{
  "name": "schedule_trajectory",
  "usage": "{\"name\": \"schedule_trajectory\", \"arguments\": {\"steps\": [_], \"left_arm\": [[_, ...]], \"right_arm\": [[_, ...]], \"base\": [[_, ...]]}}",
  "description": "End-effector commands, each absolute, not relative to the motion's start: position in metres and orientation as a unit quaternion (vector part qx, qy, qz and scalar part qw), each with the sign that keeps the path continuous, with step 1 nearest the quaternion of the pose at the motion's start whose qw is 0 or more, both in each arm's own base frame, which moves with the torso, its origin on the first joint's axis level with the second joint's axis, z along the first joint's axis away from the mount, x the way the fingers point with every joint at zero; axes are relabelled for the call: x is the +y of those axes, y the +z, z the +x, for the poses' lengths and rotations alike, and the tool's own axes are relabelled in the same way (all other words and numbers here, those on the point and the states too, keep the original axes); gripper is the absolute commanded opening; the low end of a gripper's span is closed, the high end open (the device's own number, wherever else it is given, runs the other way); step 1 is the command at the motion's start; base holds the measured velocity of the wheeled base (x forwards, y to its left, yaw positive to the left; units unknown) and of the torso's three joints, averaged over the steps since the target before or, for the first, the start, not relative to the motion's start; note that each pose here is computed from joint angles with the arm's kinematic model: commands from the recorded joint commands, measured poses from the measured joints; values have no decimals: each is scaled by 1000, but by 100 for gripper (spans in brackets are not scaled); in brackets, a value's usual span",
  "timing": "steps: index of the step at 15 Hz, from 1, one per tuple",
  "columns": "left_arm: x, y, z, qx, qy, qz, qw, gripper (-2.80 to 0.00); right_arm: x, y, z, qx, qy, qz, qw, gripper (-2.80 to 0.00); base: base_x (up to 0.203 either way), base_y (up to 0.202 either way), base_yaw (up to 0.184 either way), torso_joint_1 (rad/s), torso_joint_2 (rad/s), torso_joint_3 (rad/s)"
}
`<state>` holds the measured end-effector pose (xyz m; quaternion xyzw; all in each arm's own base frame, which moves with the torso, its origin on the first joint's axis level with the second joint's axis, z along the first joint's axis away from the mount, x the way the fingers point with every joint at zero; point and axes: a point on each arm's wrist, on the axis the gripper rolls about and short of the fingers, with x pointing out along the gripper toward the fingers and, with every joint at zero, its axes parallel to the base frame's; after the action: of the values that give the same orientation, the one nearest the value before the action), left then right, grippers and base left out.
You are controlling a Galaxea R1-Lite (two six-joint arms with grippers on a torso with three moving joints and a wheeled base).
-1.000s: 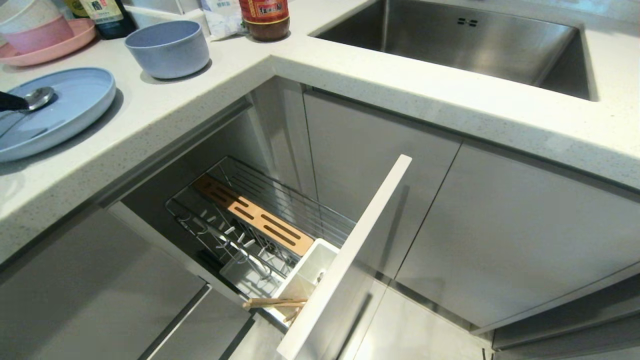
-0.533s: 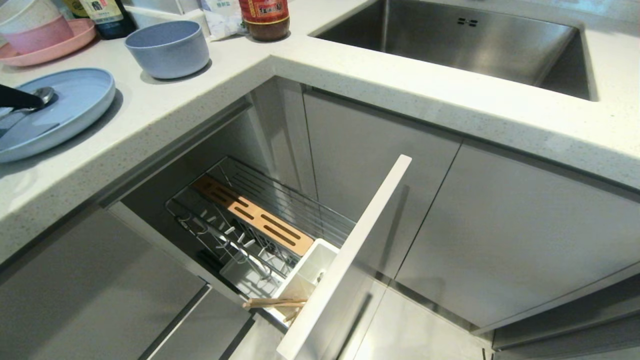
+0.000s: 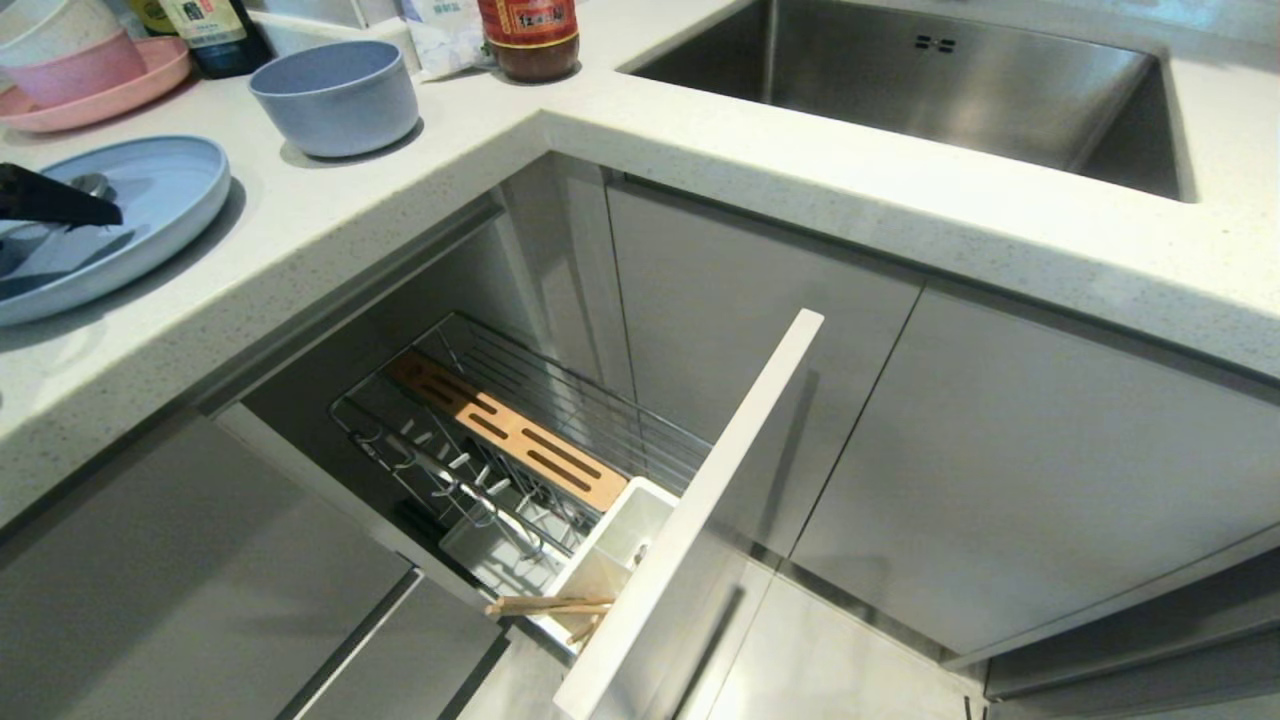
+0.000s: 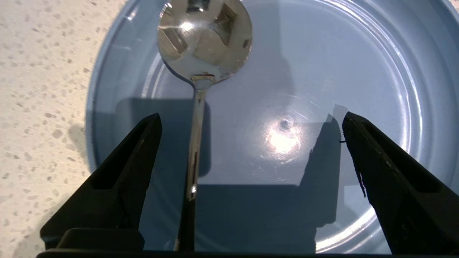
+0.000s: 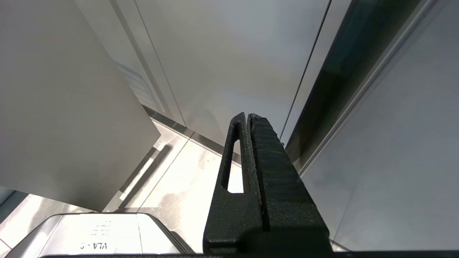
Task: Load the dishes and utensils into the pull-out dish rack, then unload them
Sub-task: Pick up the spoon and place it in the cupboard
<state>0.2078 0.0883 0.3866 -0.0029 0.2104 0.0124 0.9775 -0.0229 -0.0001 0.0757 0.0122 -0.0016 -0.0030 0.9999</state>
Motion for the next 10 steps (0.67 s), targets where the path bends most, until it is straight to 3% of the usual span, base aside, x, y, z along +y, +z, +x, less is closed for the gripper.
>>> {"name": "schedule_trajectory", "arguments": {"steps": [1, 6, 7, 10], "left_arm": [[86, 384, 209, 217, 5, -6, 976, 0], [82, 383, 211, 221, -3, -6, 975, 0], [83, 383, 211, 221, -2, -5, 975, -280], [83, 383, 211, 224, 12, -2, 975, -280]], "right_arm": [[0, 75, -23, -2, -3, 12, 1000, -280], [0, 75, -23, -2, -3, 12, 1000, -280], [0, 75, -23, -3, -3, 12, 1000, -280], [0, 75, -23, -3, -3, 12, 1000, -280]], "base": [[0, 0, 0, 0, 0, 0], [0, 0, 0, 0, 0, 0], [0, 0, 0, 0, 0, 0], [0, 0, 0, 0, 0, 0]]}}
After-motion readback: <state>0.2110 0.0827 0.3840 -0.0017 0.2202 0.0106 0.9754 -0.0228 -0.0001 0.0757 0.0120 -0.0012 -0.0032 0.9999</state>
